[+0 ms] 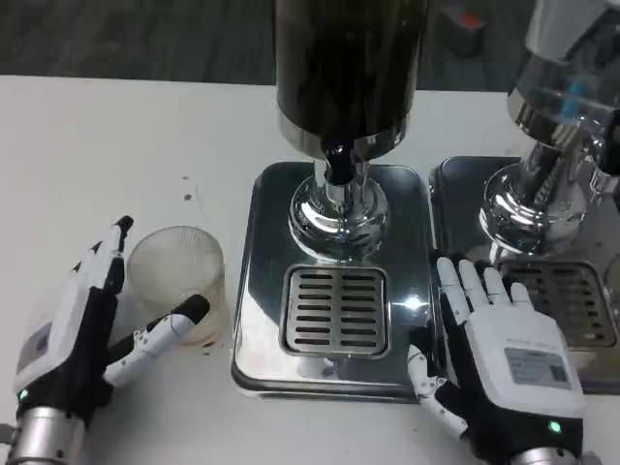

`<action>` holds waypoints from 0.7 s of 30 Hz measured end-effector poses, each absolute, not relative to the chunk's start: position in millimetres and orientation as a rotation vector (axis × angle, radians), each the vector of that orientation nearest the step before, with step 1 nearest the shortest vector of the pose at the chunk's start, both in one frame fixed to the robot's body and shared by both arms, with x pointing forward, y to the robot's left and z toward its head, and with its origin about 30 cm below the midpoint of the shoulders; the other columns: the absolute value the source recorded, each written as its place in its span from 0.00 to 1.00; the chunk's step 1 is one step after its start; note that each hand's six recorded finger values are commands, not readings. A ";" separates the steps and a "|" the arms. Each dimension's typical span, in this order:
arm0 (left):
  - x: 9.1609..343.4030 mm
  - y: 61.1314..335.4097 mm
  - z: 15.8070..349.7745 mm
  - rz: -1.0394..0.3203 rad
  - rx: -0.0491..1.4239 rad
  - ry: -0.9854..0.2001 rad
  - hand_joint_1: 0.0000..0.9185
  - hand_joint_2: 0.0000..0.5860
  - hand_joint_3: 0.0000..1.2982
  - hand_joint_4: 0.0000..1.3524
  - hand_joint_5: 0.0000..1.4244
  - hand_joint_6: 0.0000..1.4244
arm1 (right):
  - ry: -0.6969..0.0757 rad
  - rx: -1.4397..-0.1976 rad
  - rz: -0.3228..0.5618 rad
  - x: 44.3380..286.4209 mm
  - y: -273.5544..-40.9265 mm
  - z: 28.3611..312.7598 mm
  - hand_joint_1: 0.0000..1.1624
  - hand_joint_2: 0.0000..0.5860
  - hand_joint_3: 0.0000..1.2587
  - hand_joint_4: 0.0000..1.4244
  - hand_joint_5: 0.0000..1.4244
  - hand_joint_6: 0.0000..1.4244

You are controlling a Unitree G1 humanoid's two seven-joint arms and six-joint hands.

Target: Grasp the cup under the faucet to collect the drink, then remove the cup.

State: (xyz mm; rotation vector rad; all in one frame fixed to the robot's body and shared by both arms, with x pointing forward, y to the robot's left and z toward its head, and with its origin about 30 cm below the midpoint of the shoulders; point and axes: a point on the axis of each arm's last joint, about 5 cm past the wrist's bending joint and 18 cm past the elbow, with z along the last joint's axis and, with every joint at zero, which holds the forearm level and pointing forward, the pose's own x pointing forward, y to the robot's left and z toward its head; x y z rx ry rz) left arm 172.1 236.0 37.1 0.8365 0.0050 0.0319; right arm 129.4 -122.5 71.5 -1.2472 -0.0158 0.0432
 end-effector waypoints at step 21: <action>186.2 232.2 31.3 0.007 0.810 -0.014 0.20 0.08 0.09 0.13 0.29 0.30 | 0.001 -1.232 0.044 129.6 -119.4 72.0 0.17 0.98 0.00 0.00 0.00 0.00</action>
